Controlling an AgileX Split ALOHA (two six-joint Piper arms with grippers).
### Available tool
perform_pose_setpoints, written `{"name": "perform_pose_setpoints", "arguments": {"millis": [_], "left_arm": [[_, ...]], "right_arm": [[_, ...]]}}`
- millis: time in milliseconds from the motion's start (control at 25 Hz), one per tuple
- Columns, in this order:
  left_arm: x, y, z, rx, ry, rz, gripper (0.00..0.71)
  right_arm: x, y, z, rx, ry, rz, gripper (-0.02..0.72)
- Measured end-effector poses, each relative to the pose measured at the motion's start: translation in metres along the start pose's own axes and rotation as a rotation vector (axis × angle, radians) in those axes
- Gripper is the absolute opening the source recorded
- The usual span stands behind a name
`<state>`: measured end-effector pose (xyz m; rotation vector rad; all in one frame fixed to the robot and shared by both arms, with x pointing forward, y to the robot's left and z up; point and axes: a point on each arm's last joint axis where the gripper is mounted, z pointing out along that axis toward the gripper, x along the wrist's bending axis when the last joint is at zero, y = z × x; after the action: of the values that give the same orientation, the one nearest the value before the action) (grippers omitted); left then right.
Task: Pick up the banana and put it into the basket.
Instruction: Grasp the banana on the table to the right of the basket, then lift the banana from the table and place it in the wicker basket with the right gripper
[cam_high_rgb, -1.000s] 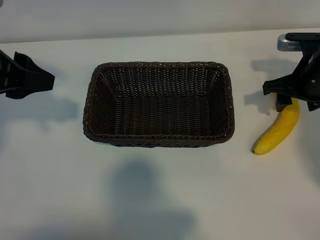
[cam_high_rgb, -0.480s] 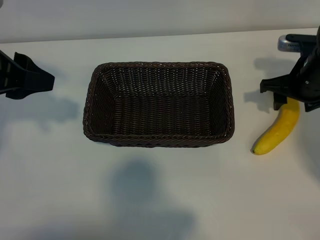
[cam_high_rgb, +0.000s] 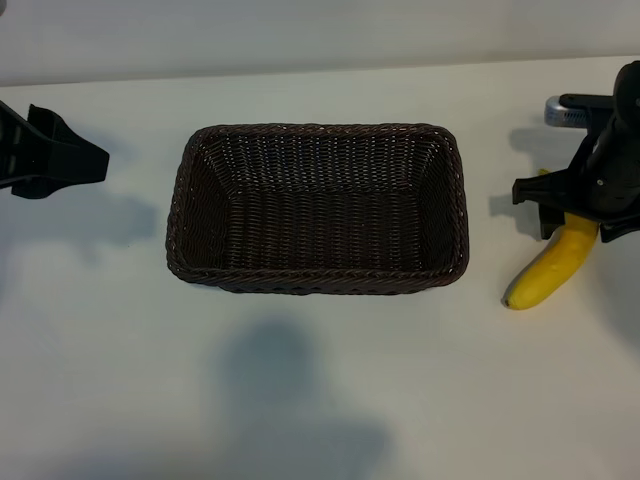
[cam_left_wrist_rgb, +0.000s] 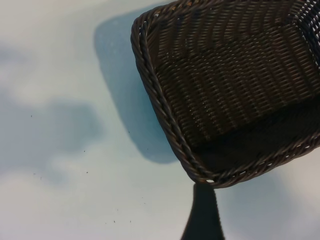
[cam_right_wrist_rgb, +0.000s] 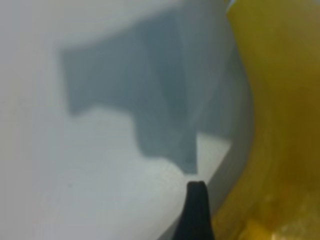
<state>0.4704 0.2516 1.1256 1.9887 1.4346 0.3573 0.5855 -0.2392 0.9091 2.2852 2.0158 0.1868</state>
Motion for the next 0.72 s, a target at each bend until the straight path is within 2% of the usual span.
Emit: {"name": "perform_pose_setpoints", "arguments": {"millis": [200,360,720], "left_arm": [[0.000,0.000,0.000,0.001,0.000,0.000,0.588],[0.000,0.000,0.000,0.001,0.000,0.000,0.588],[0.000,0.000,0.000,0.002,-0.001,0.000,0.588]], "right_arm": [[0.000,-0.002,0.012,0.033,-0.010,0.000,0.579],[-0.001,-0.002,0.013,0.040,-0.016,-0.003,0.423],[-0.003,-0.002,0.013,0.039,-0.034,-0.019,0.425]]}}
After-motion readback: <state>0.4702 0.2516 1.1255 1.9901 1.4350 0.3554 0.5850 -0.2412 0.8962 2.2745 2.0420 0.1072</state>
